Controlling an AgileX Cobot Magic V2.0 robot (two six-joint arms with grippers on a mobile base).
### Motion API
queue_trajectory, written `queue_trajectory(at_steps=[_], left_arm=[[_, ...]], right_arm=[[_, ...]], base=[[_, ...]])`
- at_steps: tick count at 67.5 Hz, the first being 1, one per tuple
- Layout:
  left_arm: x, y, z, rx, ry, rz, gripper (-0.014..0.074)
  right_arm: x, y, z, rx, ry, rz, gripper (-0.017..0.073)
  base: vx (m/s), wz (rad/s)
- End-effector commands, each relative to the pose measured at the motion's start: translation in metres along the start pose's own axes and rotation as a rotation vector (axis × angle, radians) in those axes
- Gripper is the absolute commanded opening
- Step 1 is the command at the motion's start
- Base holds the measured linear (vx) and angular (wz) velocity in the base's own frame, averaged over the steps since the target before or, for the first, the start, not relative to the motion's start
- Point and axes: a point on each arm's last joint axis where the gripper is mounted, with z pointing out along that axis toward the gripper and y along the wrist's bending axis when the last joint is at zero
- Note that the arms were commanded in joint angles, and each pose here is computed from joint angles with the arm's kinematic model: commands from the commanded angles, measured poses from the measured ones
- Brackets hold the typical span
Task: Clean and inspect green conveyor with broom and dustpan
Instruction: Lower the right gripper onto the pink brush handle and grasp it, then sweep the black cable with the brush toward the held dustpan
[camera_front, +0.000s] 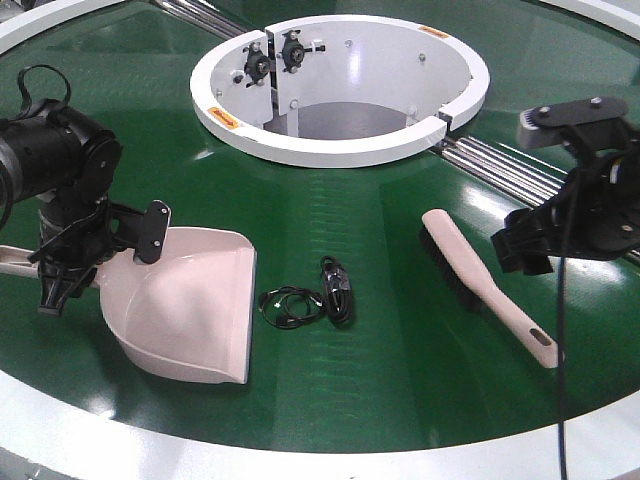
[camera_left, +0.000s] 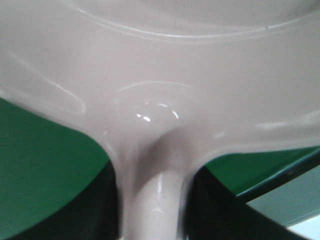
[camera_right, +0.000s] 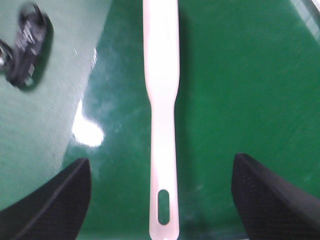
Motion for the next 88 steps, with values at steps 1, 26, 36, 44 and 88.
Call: queue_trajectory(at_steps=[1, 26, 36, 44, 88], left_arm=[[0.011, 0.000, -0.024, -0.049, 0.019, -0.011, -0.0006], [0.011, 0.000, -0.024, -0.049, 0.019, -0.011, -0.0006], [0.011, 0.000, -0.024, -0.049, 0.019, -0.011, -0.0006], [0.011, 0.000, -0.024, -0.049, 0.019, -0.011, -0.0006], [0.011, 0.000, -0.024, -0.049, 0.019, -0.011, -0.0006]], right_arm=[[-0.014, -0.001, 0.001, -0.001, 0.049, -0.016, 0.0564], [-0.029, -0.003, 0.063, -0.008, 0.245, -0.036, 0.0564], [-0.028, -0.002, 0.086, -0.013, 0.299, -0.037, 0.0564], [-0.027, -0.002, 0.100, -0.016, 0.333, -0.037, 0.0564], [-0.023, -0.001, 0.146, -0.018, 0.414, -0.020, 0.0529]], base=[[0.00, 0.00], [0.00, 0.00], [0.00, 0.00], [0.00, 0.00], [0.00, 0.00]])
